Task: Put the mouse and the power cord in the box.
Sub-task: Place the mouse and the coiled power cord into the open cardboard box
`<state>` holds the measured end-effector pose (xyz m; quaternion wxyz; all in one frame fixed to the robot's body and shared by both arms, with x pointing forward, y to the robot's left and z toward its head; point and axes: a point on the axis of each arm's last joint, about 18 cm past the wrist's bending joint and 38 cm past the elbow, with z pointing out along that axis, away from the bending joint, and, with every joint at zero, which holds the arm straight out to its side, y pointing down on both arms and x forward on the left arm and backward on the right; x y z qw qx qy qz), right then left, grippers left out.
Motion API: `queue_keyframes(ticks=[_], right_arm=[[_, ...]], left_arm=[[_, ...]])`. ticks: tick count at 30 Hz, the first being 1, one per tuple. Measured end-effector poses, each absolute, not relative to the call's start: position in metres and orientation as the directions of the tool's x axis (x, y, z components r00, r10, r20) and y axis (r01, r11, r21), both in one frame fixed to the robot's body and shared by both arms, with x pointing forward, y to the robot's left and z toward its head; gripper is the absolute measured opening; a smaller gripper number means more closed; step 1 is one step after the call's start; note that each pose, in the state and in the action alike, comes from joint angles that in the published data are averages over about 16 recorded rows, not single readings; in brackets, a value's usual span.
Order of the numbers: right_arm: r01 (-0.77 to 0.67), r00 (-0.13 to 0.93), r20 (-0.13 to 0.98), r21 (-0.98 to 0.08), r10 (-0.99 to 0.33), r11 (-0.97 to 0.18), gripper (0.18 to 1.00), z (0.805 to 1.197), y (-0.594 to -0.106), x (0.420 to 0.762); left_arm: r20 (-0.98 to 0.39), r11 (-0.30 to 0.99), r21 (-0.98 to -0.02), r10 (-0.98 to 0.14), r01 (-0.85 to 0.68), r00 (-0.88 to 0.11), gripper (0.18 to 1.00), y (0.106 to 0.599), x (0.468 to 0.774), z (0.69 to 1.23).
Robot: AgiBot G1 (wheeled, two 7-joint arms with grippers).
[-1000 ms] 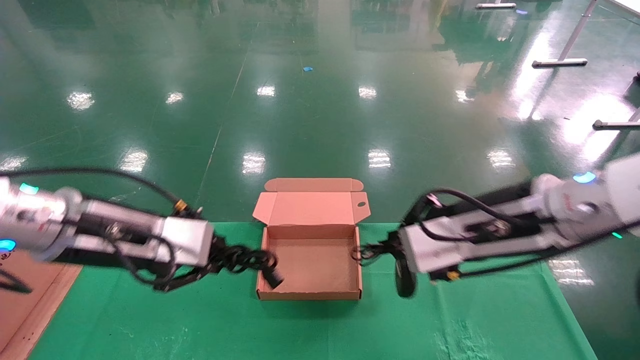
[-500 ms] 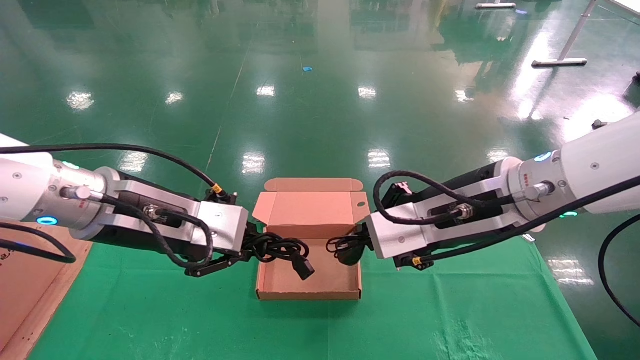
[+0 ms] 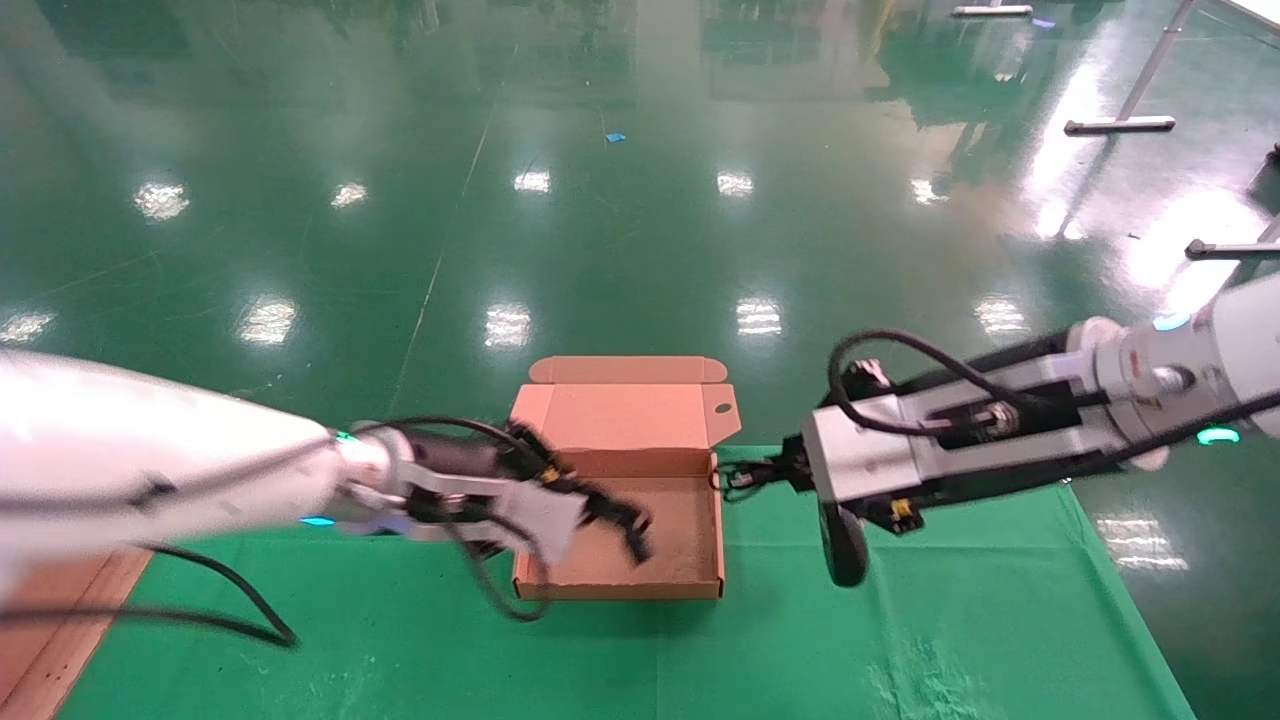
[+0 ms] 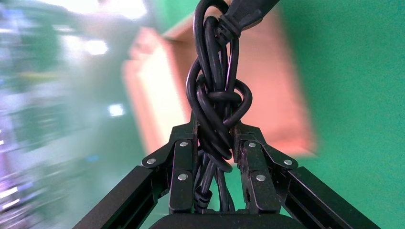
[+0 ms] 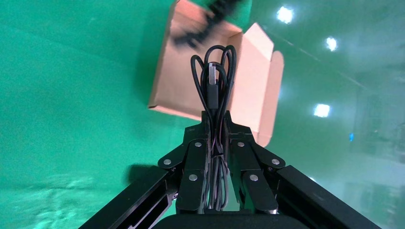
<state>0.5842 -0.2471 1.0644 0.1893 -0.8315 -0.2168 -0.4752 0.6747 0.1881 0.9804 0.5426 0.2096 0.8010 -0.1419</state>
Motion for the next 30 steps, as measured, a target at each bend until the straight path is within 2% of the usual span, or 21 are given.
queue_keyframes(ticks=[7,13,20,30], right_arm=[[0.514,0.484,0.861,-0.134,0.157,-0.847,0.223,1.045,-0.266,0.59],[0.495,0.504,0.852,-0.151,0.142,-0.856,0.223,1.028,-0.278,0.599],[0.477,0.523,0.843,-0.166,0.127,-0.863,0.223,1.012,-0.292,0.612],[0.465,0.544,0.83,-0.18,0.12,-0.867,0.223,0.997,-0.303,0.627]], left_arm=[[-0.974,0.89,-0.037,0.07,0.455,-0.215,0.312,0.162,0.715,0.936],[-0.979,0.905,-0.079,0.01,0.419,-0.205,0.312,0.146,0.741,0.895],[-0.974,0.918,-0.075,0.016,0.39,-0.225,0.312,0.136,0.758,0.86],[-0.97,0.92,-0.046,0.051,0.39,-0.236,0.319,0.137,0.765,0.846]])
